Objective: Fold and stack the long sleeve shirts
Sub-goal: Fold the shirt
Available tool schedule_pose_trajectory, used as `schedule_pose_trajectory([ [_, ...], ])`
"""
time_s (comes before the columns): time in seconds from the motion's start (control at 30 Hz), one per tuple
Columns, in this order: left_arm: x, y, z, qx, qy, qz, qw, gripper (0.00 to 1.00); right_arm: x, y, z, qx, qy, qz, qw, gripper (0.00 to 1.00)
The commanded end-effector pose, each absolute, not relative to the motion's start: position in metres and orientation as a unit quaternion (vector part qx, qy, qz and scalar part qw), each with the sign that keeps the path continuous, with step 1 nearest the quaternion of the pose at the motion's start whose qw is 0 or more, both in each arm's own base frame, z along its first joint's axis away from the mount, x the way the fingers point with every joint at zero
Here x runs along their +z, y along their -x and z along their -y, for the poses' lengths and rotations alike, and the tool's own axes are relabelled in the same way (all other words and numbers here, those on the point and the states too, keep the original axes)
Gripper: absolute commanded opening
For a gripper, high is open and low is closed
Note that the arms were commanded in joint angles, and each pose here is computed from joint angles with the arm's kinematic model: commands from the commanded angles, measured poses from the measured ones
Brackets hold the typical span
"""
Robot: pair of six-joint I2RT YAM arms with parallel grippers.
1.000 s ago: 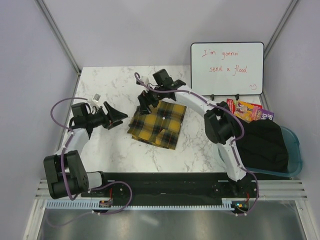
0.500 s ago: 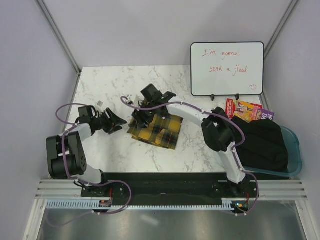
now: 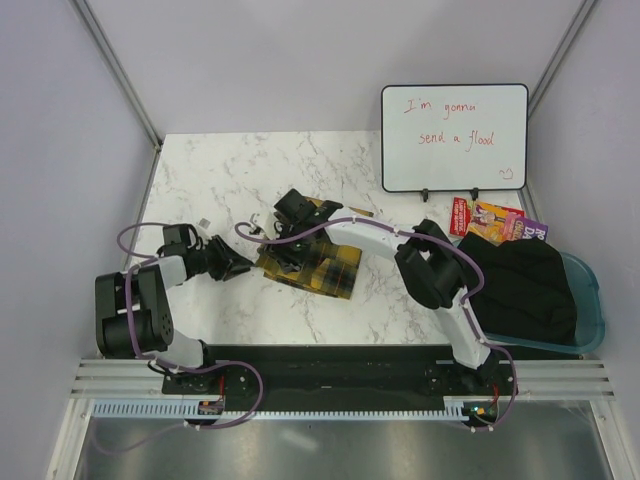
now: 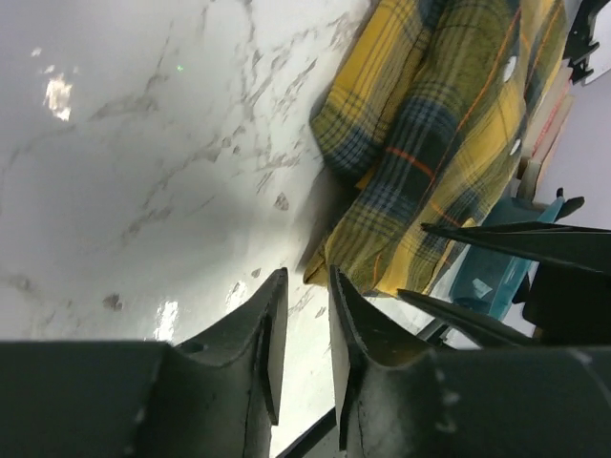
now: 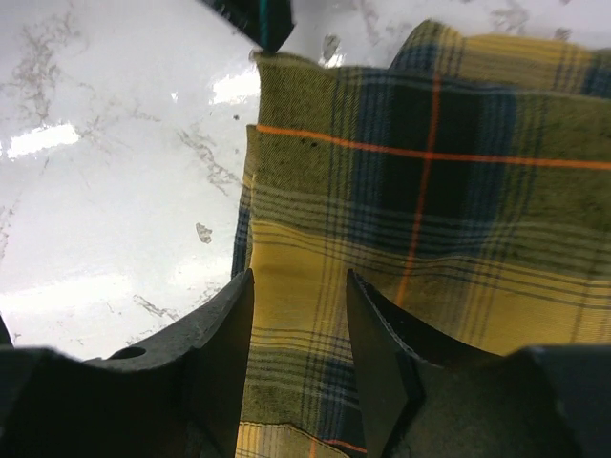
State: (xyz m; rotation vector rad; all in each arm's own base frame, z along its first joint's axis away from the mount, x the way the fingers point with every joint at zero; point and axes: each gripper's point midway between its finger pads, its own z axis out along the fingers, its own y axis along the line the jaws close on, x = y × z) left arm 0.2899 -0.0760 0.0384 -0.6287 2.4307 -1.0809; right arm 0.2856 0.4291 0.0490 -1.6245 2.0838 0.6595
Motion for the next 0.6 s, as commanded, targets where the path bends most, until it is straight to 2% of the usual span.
schedule_pose_trajectory([
  [0.0, 0.040, -0.287, 0.068, -0.364, 0.265, -0.867, 0.213, 0.25, 0.104, -0.296, -0.455, 0.256, 0.574, -0.728, 0.275, 0.50],
  [0.03, 0.039, -0.286, 0.067, -0.360, 0.271, -0.868, 0.211, 0.17, 0.102, -0.295, -0.456, 0.256, 0.572, -0.730, 0.274, 0.50],
  [0.1, 0.034, -0.280, 0.067, -0.354, 0.291, -0.869, 0.189, 0.13, 0.100, -0.294, -0.464, 0.260, 0.564, -0.733, 0.275, 0.50],
  [0.33, 0.020, -0.264, 0.074, -0.359, 0.313, -0.867, 0.149, 0.14, 0.090, -0.293, -0.482, 0.244, 0.554, -0.742, 0.287, 0.53],
  [0.57, 0.019, -0.262, 0.088, -0.379, 0.300, -0.865, 0.134, 0.21, 0.075, -0.287, -0.495, 0.232, 0.559, -0.743, 0.286, 0.52],
])
